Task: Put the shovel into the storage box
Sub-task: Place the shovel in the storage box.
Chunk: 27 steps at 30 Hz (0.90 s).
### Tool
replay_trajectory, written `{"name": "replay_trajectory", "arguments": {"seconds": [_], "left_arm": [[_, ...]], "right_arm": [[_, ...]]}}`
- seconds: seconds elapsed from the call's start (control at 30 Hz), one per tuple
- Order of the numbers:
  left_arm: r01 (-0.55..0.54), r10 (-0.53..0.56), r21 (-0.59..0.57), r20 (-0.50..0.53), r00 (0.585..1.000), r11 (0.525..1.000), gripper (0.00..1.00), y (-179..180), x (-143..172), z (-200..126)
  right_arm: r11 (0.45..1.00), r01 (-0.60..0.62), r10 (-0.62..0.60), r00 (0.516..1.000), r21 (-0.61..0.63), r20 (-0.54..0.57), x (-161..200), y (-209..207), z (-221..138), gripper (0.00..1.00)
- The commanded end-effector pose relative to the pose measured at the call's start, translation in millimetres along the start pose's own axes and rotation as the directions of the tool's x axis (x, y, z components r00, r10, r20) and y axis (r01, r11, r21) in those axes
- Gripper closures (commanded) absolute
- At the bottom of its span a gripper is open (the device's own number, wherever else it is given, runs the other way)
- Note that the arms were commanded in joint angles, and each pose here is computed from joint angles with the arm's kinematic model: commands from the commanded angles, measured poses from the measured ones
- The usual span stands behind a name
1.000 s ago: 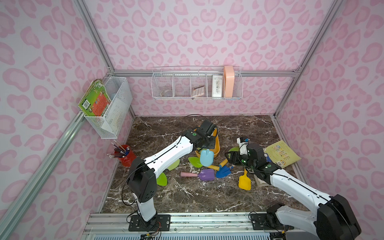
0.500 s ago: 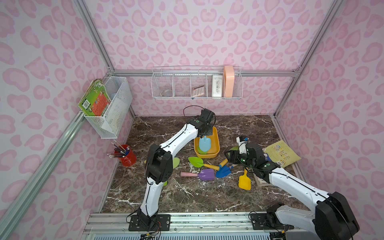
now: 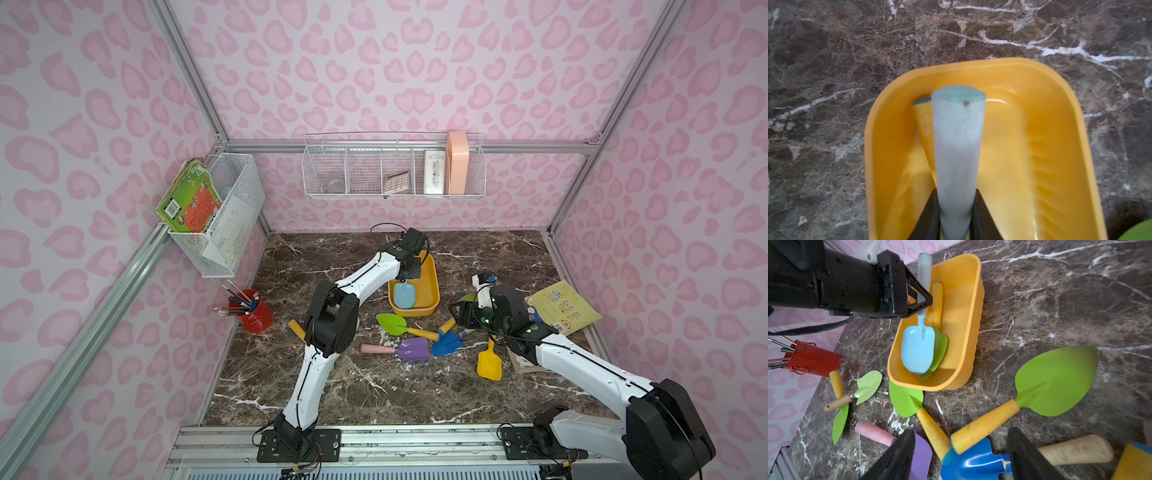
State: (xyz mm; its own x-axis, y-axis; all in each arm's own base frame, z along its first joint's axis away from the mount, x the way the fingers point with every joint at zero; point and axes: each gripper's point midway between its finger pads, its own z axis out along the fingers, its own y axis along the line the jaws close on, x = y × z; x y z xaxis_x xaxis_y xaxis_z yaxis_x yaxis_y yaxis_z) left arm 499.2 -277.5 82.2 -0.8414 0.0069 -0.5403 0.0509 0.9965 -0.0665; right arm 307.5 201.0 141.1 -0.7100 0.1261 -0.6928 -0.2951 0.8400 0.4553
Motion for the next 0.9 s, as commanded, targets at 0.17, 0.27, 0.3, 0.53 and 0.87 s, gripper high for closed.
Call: {"name": "replay_trajectory", "arguments": {"seconds": [0.17,0.27,0.3,0.53,0.87], "left_arm": [[0.034,-0.033,-0.046,0.011,0.999,0.998,0.80,12,5,11],[0.037,-0.037,-0.053,0.009,0.999,0.998,0.73,14,6,12],[0.038,-0.038,-0.054,0.007,0.999,0.998,0.70,14,7,12],[0.052,-0.051,-0.038,0.025,0.998,0.998,0.60,13,-1,-2],[0.068,-0.068,0.083,0.003,0.998,0.994,0.60,-2,-3,-44]], "right_arm": [[1.000,0.004,-0.004,1.000,-0.002,0.017,-5,0,0,0.27],[1.000,0.002,-0.002,1.000,-0.001,0.012,-3,0,1,0.27],[1.000,0.001,-0.001,1.000,-0.002,0.011,-3,0,1,0.27],[1.000,-0.001,0.001,1.000,-0.004,0.008,-3,0,1,0.27],[1.000,0.012,-0.012,1.000,-0.009,0.017,-8,3,-1,0.27]]}}
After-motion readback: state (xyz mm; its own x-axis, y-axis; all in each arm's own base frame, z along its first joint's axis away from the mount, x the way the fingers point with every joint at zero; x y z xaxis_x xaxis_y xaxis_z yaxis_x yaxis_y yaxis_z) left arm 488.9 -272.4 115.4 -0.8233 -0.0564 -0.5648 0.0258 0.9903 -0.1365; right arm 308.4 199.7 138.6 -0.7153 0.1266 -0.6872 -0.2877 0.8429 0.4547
